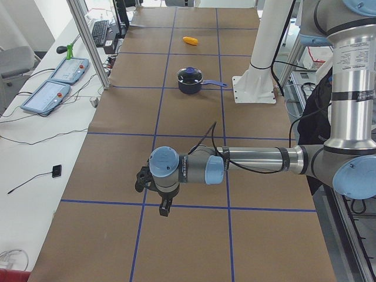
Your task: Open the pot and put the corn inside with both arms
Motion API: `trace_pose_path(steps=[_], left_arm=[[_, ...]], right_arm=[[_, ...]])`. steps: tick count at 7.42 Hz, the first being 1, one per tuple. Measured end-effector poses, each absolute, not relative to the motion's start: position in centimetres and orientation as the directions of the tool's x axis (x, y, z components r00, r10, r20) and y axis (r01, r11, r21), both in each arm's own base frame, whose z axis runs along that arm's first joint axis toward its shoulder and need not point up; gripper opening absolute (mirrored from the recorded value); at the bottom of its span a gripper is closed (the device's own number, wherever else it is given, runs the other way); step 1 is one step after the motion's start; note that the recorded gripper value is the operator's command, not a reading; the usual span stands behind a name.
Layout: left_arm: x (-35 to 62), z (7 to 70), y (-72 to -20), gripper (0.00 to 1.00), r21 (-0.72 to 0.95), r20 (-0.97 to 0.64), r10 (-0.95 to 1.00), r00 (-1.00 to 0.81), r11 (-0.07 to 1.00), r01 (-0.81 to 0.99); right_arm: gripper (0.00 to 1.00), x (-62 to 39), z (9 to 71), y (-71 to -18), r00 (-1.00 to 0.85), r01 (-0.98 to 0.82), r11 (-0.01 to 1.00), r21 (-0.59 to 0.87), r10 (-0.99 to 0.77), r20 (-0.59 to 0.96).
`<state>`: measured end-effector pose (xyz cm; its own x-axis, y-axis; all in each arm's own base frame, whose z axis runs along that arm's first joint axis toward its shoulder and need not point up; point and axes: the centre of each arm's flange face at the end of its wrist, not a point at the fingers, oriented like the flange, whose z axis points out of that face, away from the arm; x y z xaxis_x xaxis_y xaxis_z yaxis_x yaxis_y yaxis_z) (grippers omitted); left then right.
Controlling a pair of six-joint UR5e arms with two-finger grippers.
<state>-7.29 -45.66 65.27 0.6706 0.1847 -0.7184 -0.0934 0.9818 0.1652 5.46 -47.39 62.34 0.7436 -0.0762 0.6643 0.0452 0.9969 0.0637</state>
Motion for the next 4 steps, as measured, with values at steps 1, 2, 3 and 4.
trace_pose_path(steps=[1,2,3,4], left_arm=[[-7.3,64.7,-45.8,0.99,0.176,-0.718,0.191,0.669,0.98,-0.091],[-7.3,63.4,-46.1,0.99,0.203,-0.713,0.21,0.669,0.975,-0.089],[-7.3,61.5,-46.4,0.99,0.246,-0.702,0.241,0.671,0.965,-0.089],[-7.3,59.5,-47.0,0.99,0.306,-0.683,0.284,0.673,0.948,-0.089]], right_arm=[[1.0,5.4,61.6,-47.4,0.742,0.045,0.996,0.078,-0.086,0.665],[1.0,5.4,60.3,-47.6,0.741,0.044,0.994,0.103,-0.102,0.664],[1.0,5.4,58.6,-48.0,0.741,0.041,0.99,0.136,-0.122,0.661],[1.0,5.4,56.9,-48.5,0.741,0.038,0.985,0.167,-0.14,0.657]])
